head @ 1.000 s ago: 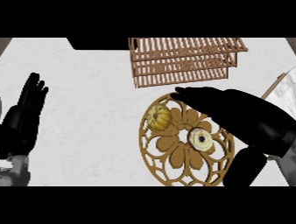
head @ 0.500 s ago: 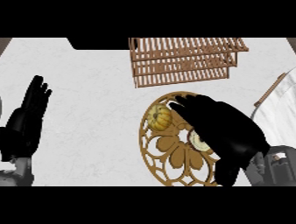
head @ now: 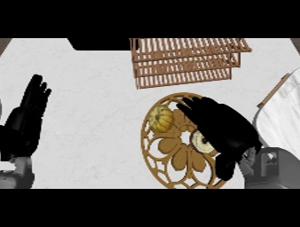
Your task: Pick the cupcake from the placemat and place it in the tiered shelf
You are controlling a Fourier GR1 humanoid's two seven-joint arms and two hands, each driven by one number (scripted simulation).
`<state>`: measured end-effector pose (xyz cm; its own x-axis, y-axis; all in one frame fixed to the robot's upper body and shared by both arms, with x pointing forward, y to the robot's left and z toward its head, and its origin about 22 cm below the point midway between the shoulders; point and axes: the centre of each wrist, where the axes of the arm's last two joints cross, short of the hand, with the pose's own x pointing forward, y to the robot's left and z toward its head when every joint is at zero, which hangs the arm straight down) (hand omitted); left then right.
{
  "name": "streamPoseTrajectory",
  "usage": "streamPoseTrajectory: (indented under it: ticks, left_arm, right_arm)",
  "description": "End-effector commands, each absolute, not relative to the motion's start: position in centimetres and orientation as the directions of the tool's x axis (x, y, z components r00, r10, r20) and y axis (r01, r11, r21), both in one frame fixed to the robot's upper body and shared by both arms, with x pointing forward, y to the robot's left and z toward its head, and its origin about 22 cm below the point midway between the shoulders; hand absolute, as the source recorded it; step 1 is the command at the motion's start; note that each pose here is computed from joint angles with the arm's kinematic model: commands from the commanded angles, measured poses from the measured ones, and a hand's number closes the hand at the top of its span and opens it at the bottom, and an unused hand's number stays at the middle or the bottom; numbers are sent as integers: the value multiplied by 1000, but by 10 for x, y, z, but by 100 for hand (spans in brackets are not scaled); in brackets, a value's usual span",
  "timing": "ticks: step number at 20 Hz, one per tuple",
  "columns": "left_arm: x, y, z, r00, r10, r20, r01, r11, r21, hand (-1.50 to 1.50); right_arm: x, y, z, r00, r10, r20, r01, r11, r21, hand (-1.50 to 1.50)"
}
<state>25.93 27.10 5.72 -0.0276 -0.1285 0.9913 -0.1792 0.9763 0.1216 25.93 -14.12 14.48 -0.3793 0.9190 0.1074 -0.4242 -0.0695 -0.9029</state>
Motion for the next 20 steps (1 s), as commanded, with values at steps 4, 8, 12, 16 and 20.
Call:
streamPoseTrajectory:
  ticks: [4,8,12,16,20]
  left_arm:
    - [244,265,56,-31,-143,989,-202,970,134,0]
    - [255,267,40,-37,-123,992,-181,977,115,0]
    - [248,278,74,-35,-140,989,-171,976,132,0]
    - [265,264,74,-29,-130,991,-186,975,123,0]
    - [252,262,54,-33,-135,990,-202,971,126,0]
  right_arm:
    - [248,-162,117,-379,921,87,-451,-102,-887,-150]
    - [261,-153,96,-386,918,97,-447,-94,-889,-150]
    - [278,-153,100,-392,911,126,-441,-66,-895,-150]
    - [288,-158,83,-402,904,148,-439,-48,-897,-150]
    - [267,-160,83,-395,907,142,-435,-49,-899,-150]
